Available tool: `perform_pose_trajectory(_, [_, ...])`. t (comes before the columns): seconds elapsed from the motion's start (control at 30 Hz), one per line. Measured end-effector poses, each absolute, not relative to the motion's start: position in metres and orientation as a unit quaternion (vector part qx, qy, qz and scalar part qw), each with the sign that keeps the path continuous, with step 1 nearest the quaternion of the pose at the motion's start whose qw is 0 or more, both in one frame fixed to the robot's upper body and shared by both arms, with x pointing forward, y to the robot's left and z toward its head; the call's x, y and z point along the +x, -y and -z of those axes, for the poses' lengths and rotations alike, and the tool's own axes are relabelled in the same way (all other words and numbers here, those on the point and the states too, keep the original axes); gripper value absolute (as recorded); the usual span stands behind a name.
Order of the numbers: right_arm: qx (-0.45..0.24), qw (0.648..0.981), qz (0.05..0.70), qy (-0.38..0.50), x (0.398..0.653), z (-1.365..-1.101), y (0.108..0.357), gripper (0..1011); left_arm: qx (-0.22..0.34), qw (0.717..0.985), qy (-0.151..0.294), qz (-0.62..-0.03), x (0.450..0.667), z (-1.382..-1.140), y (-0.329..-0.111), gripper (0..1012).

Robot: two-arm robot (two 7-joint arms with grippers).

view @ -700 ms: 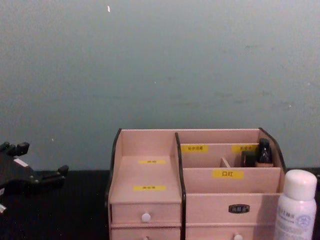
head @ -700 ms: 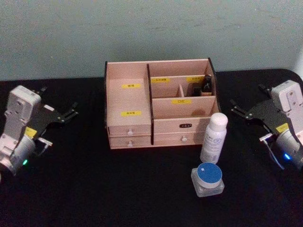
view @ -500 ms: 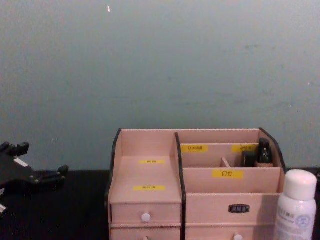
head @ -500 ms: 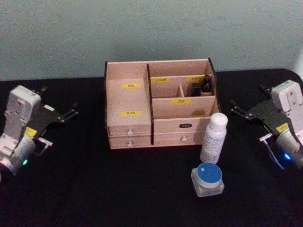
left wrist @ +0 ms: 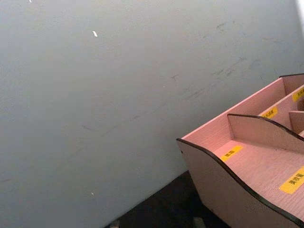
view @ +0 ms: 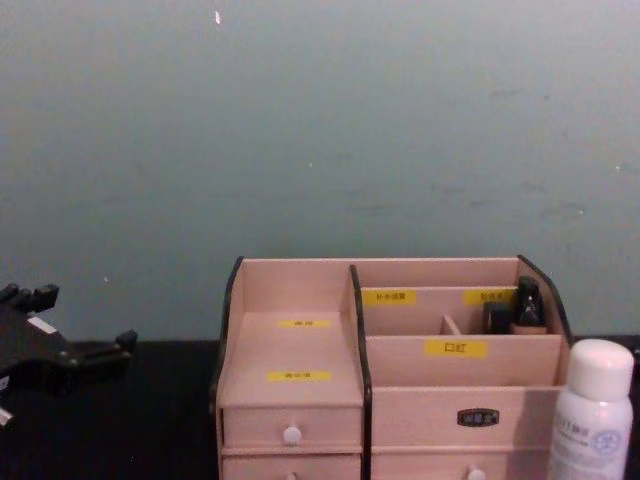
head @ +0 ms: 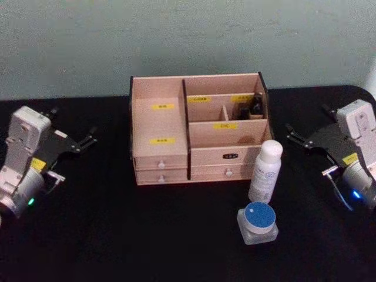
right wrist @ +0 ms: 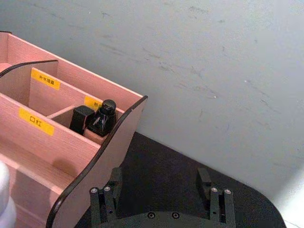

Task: Pick up the facial cleanser and watermelon frost from the table and place them into the tiered storage box.

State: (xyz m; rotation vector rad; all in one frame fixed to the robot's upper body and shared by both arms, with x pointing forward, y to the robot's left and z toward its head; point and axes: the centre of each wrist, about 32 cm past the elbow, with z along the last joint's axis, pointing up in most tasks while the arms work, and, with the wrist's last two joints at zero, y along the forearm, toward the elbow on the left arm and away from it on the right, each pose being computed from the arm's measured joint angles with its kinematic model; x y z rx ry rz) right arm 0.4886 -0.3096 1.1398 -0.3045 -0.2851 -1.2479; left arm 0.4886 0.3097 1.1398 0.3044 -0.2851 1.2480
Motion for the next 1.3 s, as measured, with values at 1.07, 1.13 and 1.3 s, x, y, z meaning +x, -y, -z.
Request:
perform_pose_trajectory(1.07, [-0.142,0.791,0.580,0.132,0.4886,-1.1398,0.3097,1000,0.142,0.791,0.132,-0.580,0.4886,-1.1398,-0.3097,1001])
perform_pose_trajectory(1.13, [-0.142,0.791,0.580,0.132,0.4886,-1.1397,0.3097,1000,0.141,0.791,0.132,-0.580,0.4886,-1.1398,-0.3097,1001])
perform_pose_trajectory(1.3, [-0.141,0.791,0.580,0.132,0.4886,-1.1398,0.3097,1000,0.141,0.791,0.132,-0.580,0.4886,-1.1398,-0.3097,1001])
